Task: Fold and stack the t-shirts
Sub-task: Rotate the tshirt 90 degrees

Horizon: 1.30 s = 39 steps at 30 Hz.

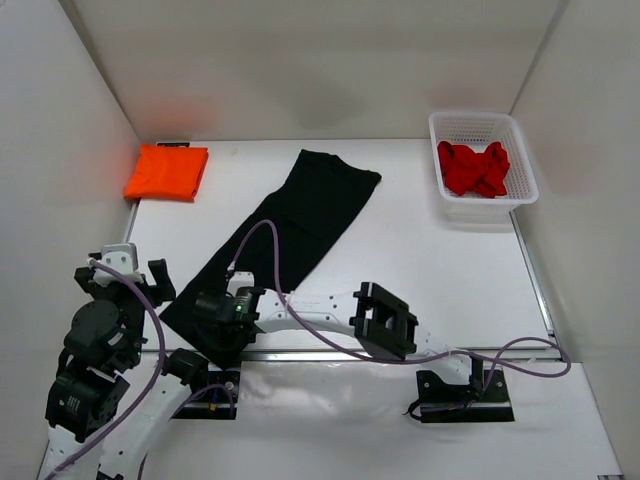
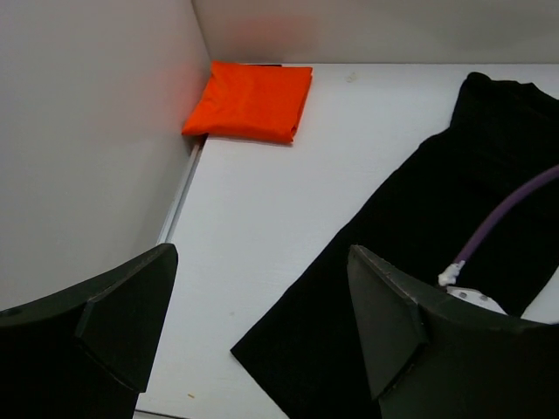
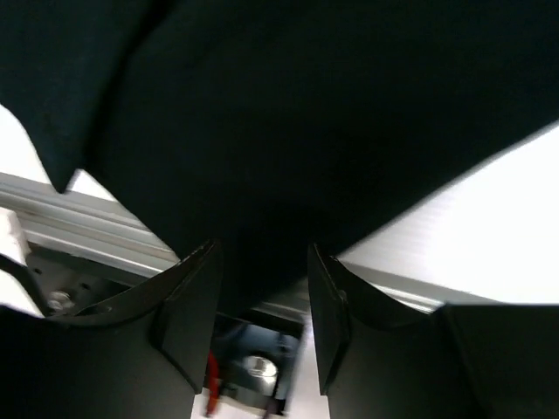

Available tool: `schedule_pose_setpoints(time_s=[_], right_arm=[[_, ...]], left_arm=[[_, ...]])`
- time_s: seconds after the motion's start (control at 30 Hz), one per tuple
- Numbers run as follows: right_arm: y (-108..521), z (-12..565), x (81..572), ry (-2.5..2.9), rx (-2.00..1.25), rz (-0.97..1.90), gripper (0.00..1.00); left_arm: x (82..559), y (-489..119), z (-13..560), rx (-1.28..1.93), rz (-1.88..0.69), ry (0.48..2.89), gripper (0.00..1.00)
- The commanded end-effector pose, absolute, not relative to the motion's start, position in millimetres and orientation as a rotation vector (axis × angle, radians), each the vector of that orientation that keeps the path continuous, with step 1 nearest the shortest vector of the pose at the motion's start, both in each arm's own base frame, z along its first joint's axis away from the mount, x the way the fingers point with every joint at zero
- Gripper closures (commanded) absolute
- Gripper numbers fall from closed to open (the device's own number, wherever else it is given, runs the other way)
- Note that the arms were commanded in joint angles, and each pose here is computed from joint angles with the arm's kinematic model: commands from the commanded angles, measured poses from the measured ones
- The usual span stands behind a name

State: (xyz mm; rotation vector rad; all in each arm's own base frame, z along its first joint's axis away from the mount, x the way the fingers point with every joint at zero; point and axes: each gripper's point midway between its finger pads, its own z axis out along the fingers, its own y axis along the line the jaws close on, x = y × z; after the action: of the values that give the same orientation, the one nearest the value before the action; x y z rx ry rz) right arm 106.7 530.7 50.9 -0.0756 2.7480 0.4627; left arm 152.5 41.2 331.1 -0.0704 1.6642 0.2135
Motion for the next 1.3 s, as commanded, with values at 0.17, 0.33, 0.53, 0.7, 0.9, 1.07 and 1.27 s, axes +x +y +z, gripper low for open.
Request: schedule_pose_setpoints(time_s=[0.17,0.33,0.53,0.7,0.9,1.07,1.27], right_arm=[[523,29,98,2.864,0.106,0.267,0.53],[506,34,95,2.888,0.141,0.152,0.45],[505,24,94,2.929,0.14,0.15,0.44],[505,9,91,2.969,0.146,0.149,0.54],[500,4,103,2.966,0.19,0.172,0.73],[493,-1,107,2.976,0.236,0.244,0.78],[506,9,99,2.963,0.302,0.46,0.55]], left_arm=[[153,38,334,-0.006,0.204,1.633,0.1],[152,42,336,-0.002,0.222,1.623,0.1],[152,41,332,0.0,0.212,1.628,0.1],[153,45,330,-0.001,0.251,1.63,0.11],[153,46,328,-0.006,0.256,1.63,0.11],[153,48,329,-0.003,0.277,1.63,0.11],[151,51,327,-0.01,0.287,1.633,0.11]])
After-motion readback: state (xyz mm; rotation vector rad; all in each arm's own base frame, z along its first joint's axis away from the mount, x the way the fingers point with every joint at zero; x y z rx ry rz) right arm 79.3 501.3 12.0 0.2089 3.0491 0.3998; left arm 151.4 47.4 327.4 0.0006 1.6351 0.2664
